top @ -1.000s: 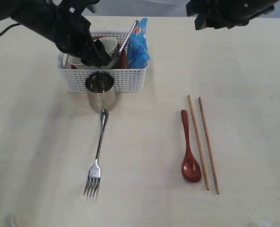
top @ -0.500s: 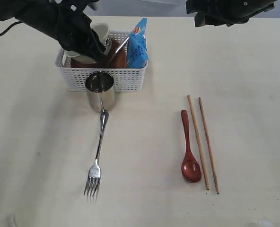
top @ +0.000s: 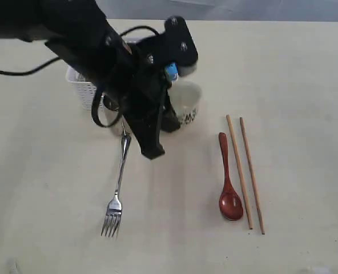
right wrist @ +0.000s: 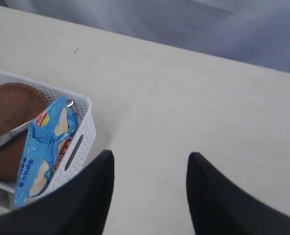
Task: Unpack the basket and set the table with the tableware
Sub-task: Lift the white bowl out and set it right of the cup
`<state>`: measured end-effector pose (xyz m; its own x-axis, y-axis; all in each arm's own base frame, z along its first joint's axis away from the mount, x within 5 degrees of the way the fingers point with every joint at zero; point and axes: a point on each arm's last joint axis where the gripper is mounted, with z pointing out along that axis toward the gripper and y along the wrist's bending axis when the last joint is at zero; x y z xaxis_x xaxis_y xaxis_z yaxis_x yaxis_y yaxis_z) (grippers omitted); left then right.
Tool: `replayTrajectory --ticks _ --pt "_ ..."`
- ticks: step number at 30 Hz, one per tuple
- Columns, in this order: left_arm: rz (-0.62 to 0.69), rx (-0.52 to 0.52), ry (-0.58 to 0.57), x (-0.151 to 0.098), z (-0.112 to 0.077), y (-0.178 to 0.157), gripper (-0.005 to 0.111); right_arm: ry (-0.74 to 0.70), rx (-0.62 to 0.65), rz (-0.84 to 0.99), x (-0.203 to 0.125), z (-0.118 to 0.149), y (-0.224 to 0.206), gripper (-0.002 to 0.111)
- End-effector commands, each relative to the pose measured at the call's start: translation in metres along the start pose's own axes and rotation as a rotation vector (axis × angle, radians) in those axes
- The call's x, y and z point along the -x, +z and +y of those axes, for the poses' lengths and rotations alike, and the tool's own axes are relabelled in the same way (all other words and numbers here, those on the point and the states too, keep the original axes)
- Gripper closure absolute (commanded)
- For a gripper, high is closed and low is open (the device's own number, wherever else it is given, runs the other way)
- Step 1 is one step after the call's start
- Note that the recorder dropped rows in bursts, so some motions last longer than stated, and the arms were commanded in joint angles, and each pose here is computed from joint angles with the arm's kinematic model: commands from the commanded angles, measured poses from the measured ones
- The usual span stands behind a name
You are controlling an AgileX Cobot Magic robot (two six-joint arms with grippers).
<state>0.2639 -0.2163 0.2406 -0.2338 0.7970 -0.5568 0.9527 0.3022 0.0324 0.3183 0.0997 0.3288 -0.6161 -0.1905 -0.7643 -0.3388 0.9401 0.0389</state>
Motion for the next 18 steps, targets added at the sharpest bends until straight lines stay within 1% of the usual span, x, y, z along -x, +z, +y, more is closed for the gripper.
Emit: replayTrajectory --ticks 1,6,9,14,18 --pt "0.119 0.001 0.056 -0.005 -0.024 0.031 0.107 -0.025 -0.009 -0.067 0.008 0.001 -0.024 0.063" --pt "0.172 -0.060 0.096 -0.004 -0.045 0.056 0.107 -0.022 -0.006 -0.072 0.009 0.001 -0.030 0.063" --pt "0.185 -0.070 0.126 -0.003 -0.053 0.068 0.107 -0.020 -0.005 -0.068 0.009 0.001 -0.030 0.063" --pt "0.229 -0.003 0.088 -0.009 -0.050 0.084 0.107 -0.013 -0.005 -0.068 0.009 0.001 -0.030 0.063" --pt "0.251 0.011 0.057 -0.012 -0.048 0.088 0.107 -0.013 -0.005 -0.068 0.009 0.001 -0.030 0.063"
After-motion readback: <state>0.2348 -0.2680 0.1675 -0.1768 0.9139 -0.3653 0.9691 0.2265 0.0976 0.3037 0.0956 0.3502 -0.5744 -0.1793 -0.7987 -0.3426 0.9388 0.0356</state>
